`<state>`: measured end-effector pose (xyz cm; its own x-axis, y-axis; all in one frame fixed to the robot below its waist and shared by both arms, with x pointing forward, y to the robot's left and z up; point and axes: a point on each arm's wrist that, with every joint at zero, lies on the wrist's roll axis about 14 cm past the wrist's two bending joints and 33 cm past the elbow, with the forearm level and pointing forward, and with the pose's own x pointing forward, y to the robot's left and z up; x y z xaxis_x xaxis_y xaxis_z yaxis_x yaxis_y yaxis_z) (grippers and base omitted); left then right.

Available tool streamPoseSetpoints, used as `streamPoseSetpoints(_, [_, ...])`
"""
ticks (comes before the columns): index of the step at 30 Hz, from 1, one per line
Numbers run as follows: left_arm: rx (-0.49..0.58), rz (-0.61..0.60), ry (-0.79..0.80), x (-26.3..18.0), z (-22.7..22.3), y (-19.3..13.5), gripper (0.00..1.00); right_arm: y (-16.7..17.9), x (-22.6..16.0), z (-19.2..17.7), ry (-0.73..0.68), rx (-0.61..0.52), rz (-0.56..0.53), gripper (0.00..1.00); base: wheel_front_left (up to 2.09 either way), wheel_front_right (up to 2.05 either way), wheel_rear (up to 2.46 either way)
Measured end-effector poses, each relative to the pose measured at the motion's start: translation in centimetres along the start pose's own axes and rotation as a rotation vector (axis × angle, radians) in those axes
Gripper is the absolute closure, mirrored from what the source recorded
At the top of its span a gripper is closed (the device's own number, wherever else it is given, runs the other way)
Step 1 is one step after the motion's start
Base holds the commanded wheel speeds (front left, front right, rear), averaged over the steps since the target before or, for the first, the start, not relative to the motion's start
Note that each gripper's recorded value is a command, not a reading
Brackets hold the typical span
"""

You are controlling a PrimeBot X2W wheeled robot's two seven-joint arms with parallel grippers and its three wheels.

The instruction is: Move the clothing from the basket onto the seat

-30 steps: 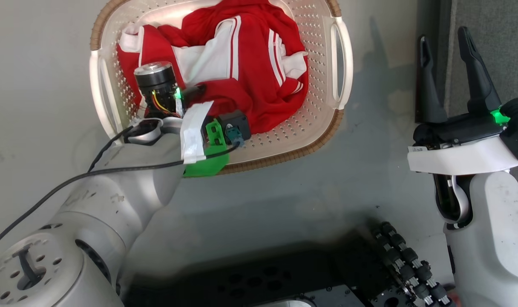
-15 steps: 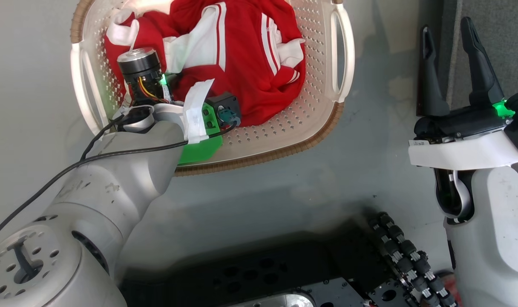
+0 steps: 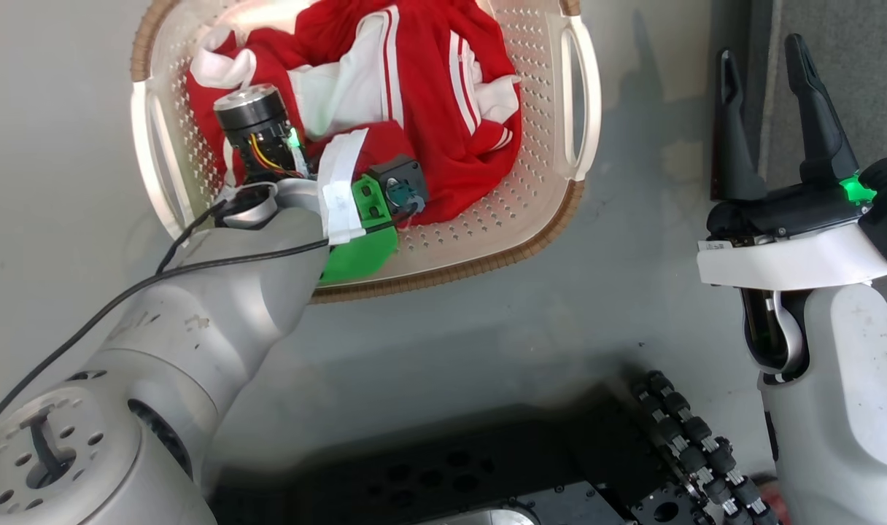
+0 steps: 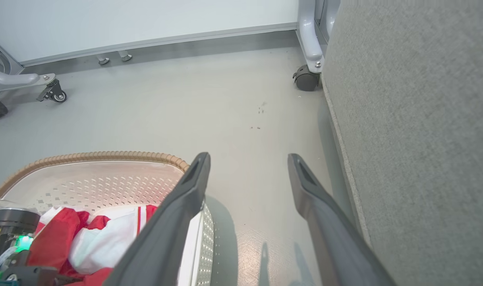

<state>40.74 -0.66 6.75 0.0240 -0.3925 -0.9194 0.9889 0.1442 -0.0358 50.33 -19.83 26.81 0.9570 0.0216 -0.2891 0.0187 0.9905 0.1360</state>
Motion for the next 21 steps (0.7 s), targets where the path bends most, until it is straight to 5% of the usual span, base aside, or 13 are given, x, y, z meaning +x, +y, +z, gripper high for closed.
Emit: streamPoseSetpoints(21, [-0.238, 0.159, -0.455, -13.1, 9.5, 1.0, 1.0, 3.0, -5.8, 8.3, -0.105, -0.016, 0.053, 0.0, 0.0, 0.0, 0.0])
